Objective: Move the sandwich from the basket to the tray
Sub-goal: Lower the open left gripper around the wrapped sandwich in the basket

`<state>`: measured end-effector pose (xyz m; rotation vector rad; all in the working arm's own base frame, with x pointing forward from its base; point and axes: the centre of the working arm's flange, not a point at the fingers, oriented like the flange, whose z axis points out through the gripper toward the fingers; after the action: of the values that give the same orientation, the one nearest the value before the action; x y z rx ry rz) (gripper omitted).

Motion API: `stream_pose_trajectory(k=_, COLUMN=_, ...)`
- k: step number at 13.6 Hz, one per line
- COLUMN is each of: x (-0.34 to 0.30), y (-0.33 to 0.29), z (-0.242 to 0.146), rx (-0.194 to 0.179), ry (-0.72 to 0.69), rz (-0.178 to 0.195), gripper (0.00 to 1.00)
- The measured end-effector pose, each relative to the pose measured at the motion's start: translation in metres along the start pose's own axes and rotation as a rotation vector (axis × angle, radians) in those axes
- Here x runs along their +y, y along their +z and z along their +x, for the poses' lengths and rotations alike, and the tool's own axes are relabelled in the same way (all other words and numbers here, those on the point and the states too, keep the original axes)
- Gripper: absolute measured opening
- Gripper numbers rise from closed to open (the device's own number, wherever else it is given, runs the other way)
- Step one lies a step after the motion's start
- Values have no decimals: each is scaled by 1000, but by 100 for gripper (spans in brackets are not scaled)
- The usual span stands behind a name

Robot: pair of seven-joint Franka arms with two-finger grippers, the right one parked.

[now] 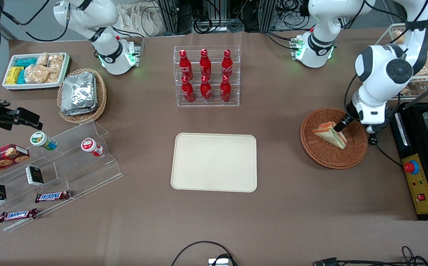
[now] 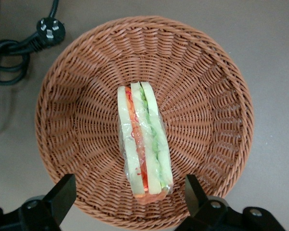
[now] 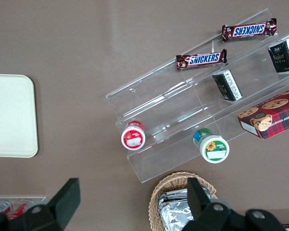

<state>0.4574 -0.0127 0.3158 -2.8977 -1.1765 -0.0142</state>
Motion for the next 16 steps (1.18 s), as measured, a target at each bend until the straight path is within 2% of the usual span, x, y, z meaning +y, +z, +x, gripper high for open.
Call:
stream_pose_trajectory(k=5, x=1, y=29, z=-1, rx=13, ry=-50, rz=-20, gripper=100)
stream_pose_trajectory(k=16, x=7, y=67, z=-9, rx=19, ry=-94, rz=-40, gripper=100)
